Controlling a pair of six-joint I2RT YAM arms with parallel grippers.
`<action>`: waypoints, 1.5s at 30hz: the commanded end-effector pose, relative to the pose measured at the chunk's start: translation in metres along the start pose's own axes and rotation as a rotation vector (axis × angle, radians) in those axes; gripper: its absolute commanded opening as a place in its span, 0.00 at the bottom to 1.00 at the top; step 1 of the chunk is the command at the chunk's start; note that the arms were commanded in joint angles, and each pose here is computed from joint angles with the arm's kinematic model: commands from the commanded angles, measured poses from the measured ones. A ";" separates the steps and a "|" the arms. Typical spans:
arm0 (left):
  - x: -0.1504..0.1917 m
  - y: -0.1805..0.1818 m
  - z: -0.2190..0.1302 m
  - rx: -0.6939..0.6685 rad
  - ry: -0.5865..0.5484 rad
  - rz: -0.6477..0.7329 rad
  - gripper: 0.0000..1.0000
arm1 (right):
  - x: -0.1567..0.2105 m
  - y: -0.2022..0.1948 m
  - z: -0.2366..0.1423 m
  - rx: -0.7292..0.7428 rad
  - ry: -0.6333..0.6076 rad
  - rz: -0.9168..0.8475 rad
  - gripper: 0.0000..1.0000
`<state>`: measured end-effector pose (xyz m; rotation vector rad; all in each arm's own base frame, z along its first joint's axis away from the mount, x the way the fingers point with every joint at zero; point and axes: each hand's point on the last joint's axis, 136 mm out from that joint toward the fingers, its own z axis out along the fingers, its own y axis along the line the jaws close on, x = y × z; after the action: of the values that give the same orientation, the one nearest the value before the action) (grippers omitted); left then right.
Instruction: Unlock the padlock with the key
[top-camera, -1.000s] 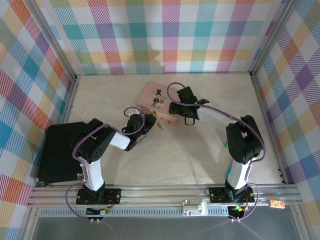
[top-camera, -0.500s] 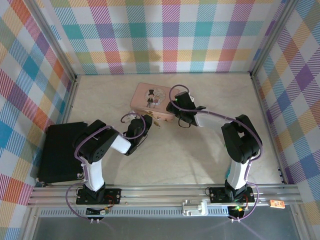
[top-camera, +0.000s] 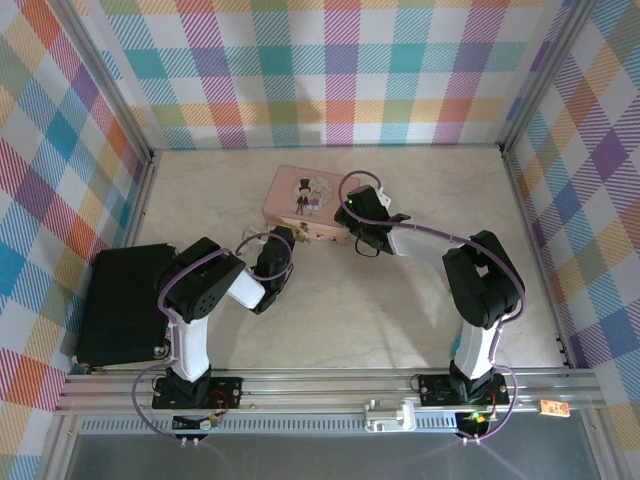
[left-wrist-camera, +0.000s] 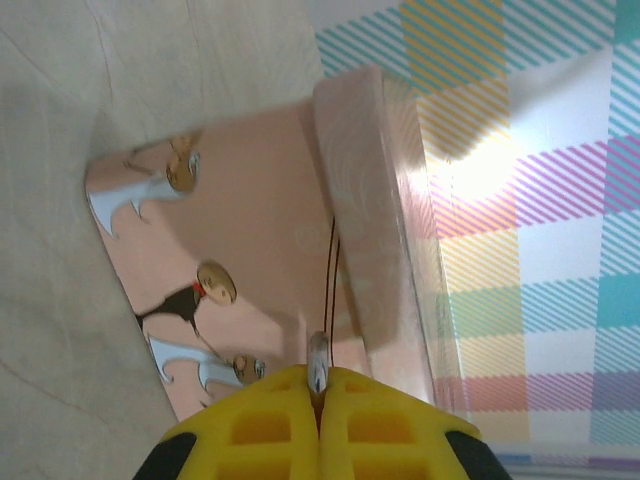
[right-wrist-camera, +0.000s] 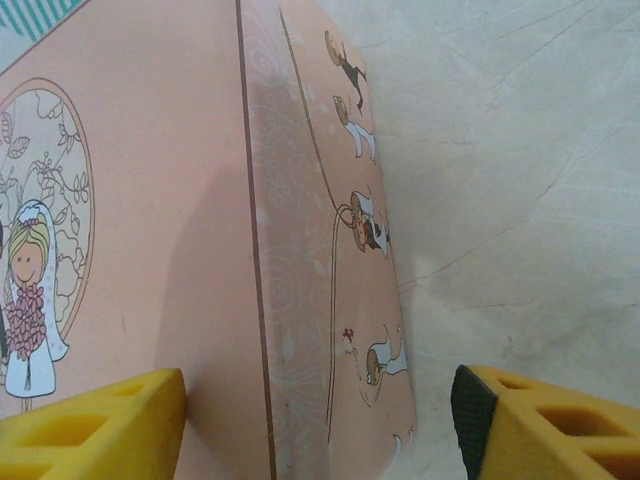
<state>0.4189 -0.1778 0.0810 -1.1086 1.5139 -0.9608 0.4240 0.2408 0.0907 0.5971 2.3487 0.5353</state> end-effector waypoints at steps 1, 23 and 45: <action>-0.020 -0.014 0.005 0.031 -0.076 -0.037 0.00 | 0.001 -0.022 -0.003 0.109 0.007 -0.028 0.70; 0.070 -0.010 -0.102 -0.261 0.714 0.578 0.00 | -0.036 -0.007 -0.093 -0.010 0.041 -0.584 0.99; 0.077 -0.001 -0.109 -0.375 0.731 0.851 0.78 | -0.095 -0.163 -0.105 0.289 -0.154 -0.522 0.99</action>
<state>0.3020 -0.2657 0.0590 -0.2333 2.5695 -0.5937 0.3560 0.0581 0.1149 0.0915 2.4244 -0.0308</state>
